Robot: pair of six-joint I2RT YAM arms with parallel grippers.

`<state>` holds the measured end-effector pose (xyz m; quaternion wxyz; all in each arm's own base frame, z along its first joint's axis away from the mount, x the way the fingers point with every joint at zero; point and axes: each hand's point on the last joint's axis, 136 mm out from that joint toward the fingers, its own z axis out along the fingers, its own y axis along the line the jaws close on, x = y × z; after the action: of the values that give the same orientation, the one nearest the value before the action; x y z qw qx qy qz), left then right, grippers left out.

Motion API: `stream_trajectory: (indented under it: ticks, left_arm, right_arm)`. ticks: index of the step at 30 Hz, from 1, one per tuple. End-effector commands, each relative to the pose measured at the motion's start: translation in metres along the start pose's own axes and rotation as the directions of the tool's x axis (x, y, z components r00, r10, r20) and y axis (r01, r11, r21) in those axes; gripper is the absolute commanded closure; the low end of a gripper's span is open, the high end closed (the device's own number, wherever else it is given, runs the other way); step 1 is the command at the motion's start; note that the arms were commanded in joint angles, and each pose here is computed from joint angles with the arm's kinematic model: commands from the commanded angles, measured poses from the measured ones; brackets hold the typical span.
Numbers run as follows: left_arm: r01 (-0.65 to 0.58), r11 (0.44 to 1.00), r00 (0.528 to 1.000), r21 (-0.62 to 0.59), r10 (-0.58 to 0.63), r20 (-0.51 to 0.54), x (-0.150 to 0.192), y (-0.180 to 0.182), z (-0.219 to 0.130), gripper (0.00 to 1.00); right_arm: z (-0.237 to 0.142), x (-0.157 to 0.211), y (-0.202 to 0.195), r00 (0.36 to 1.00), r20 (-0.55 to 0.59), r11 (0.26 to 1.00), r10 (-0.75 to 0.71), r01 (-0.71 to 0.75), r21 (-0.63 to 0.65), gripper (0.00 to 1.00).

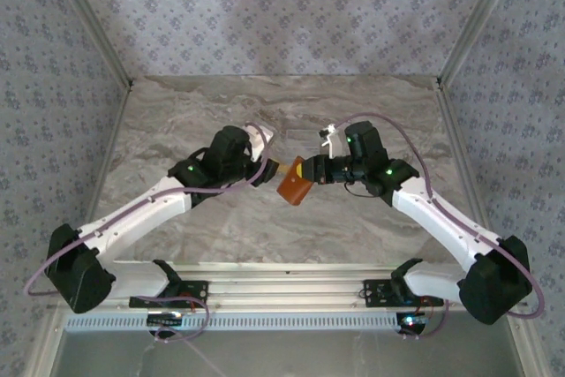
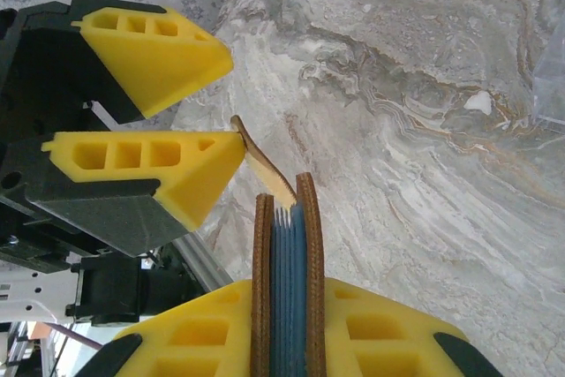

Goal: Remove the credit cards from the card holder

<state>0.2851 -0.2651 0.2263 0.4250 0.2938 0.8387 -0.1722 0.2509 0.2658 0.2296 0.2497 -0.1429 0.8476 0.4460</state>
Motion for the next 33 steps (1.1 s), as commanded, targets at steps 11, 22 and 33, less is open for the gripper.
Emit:
stream_trajectory:
  ticks: [11,22,33]
  left_arm:
    - [0.056,0.883,0.997,0.465,-0.078,0.029,-0.019,-0.058,-0.037,0.35]
    - [0.031,0.733,0.996,0.679,0.031,-0.079,-0.002,-0.104,-0.049,0.27]
    - [-0.011,0.631,0.994,0.776,0.091,-0.06,0.0,-0.123,-0.074,0.43]
  right_arm:
    - [-0.012,0.019,0.01,0.942,-0.048,0.941,-0.333,0.329,-0.08,1.0]
    - [-0.048,0.047,0.066,0.763,0.088,0.702,-0.641,0.628,-0.336,1.0]
    - [-0.091,0.077,0.102,0.634,0.221,0.505,-0.741,0.743,-0.439,1.0]
